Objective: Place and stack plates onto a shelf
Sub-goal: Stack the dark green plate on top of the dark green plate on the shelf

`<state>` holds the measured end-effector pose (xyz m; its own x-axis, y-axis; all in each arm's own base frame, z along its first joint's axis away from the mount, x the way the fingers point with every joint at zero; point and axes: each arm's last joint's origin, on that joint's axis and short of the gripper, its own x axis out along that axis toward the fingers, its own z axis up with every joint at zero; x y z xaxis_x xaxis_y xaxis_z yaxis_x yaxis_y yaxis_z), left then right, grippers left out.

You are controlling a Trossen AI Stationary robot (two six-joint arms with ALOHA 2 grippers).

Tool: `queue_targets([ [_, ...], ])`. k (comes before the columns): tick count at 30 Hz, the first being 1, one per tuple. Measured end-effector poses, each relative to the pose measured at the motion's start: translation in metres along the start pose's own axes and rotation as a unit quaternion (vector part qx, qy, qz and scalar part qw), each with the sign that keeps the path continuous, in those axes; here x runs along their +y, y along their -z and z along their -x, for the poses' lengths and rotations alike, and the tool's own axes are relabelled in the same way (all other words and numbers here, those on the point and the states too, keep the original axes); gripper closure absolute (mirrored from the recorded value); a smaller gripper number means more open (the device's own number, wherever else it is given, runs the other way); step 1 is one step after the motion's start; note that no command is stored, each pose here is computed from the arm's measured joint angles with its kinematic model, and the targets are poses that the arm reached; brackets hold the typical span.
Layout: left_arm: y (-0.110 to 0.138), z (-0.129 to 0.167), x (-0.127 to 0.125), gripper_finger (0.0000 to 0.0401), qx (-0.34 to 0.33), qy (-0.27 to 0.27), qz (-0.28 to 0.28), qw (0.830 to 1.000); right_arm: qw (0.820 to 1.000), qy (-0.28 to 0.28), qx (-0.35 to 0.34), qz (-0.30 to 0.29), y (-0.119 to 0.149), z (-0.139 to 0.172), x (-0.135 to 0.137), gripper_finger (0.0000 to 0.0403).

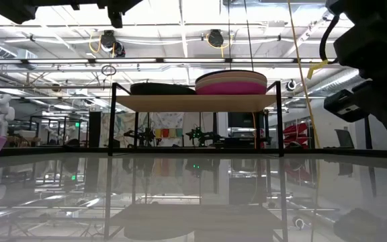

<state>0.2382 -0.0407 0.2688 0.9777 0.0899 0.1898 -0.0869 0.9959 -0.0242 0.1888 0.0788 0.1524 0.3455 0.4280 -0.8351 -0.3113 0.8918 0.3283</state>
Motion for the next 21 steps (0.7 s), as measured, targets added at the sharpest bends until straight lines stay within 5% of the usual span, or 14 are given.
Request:
queue_targets([
  [9, 0.0011, 0.0, 0.0, 0.0268, 0.006, 0.0, 0.005, 1.0, 1.0, 0.0, 0.001, -0.012, 0.0001, -0.0004, -0.0001, 0.0297],
  [18, 0.0028, 0.0, -0.0001, 0.0268, 0.014, 0.0, 0.002, 1.0, 1.0, -0.002, 0.004, -0.012, 0.0006, -0.0004, -0.0001, 0.0393],
  [21, 0.0041, 0.0001, -0.0001, 0.0268, 0.021, 0.0, 0.0, 1.0, 1.0, -0.001, 0.004, -0.013, 0.0007, -0.0004, -0.0001, 0.0392],
])
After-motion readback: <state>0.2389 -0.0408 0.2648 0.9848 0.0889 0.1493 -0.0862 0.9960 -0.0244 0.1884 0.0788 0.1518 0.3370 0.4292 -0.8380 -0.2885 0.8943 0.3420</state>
